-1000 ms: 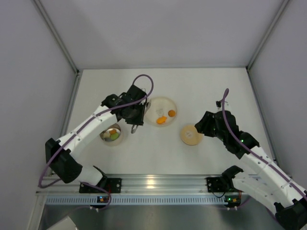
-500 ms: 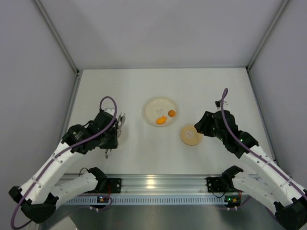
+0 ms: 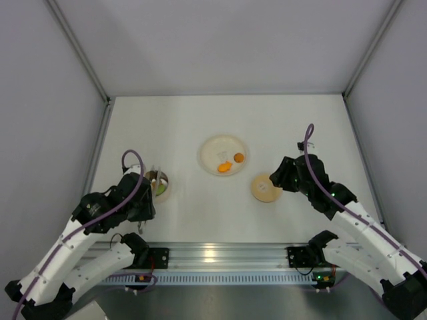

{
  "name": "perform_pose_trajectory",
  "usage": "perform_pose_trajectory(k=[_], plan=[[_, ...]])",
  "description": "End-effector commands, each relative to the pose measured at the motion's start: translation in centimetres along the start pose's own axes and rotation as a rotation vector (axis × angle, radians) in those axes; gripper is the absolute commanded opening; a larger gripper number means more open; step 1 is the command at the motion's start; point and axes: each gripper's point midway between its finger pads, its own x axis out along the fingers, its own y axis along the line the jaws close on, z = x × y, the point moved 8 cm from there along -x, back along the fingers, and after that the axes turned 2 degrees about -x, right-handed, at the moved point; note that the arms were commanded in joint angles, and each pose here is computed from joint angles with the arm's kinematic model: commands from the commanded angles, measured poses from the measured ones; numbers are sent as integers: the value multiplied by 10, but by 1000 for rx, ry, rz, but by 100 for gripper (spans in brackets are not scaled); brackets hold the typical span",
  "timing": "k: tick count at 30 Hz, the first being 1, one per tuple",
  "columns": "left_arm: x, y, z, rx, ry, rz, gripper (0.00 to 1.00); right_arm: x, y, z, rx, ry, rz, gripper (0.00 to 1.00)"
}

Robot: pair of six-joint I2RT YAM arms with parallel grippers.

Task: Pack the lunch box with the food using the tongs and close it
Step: Place the fake food in the packing box.

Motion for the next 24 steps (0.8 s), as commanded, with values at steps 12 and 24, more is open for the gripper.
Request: perform_pose_trajectory(k=[12,24], plan=[[-3,7,-4,-24,28,72,46,1,8,2,-4,-15,39,43],[-4,-61,61,51,-13,-120,45,0,11,8,-3,-17,41,43]])
